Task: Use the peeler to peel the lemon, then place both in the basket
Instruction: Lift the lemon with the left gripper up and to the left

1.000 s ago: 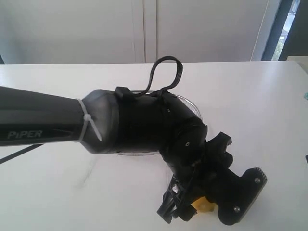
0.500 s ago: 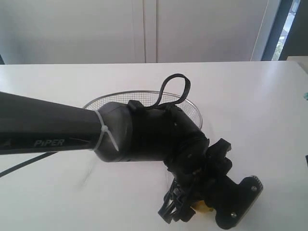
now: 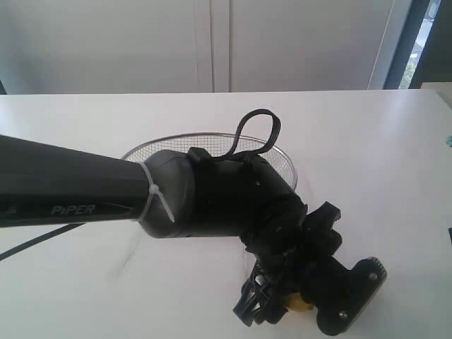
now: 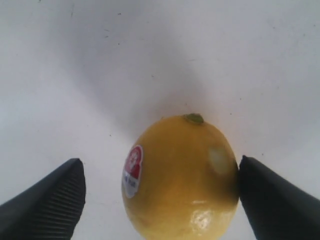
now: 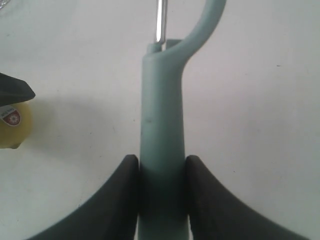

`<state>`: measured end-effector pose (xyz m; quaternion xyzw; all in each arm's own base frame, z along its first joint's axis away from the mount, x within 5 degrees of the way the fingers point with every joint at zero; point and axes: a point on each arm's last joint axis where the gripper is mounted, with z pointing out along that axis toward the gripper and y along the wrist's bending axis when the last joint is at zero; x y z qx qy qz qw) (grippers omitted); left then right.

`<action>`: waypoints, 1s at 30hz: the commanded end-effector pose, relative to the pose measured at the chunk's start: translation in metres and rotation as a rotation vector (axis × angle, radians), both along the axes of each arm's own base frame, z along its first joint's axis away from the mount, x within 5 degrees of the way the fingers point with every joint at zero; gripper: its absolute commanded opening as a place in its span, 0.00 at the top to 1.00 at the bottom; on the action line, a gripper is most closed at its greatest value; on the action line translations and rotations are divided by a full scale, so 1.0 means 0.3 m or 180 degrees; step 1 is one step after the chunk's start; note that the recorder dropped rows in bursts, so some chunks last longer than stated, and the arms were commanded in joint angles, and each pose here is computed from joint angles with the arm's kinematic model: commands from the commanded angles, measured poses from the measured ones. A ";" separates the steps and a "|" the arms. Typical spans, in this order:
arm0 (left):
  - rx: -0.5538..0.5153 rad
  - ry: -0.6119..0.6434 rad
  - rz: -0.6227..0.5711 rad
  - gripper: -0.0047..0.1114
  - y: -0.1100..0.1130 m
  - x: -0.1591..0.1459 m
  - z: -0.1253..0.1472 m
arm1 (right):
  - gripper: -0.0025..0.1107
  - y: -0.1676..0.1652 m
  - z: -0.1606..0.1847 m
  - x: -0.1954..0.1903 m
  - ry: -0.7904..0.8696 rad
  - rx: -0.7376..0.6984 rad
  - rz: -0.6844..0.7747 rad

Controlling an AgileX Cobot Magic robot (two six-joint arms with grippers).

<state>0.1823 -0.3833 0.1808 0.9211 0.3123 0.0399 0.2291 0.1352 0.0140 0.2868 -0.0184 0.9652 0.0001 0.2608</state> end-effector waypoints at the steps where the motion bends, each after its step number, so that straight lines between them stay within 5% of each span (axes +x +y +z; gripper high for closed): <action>1: 0.0035 0.0014 -0.0046 0.23 -0.008 -0.007 -0.016 | 0.98 -0.006 0.000 -0.002 -0.0025 -0.0019 -0.0037; 16: 0.0106 0.0048 -0.0047 0.24 -0.015 -0.004 -0.063 | 0.98 -0.006 0.000 -0.002 -0.0025 -0.0019 -0.0037; 30: 0.0115 0.0161 0.0167 0.46 -0.010 -0.006 -0.065 | 0.98 -0.006 0.000 -0.002 -0.0025 -0.0019 -0.0037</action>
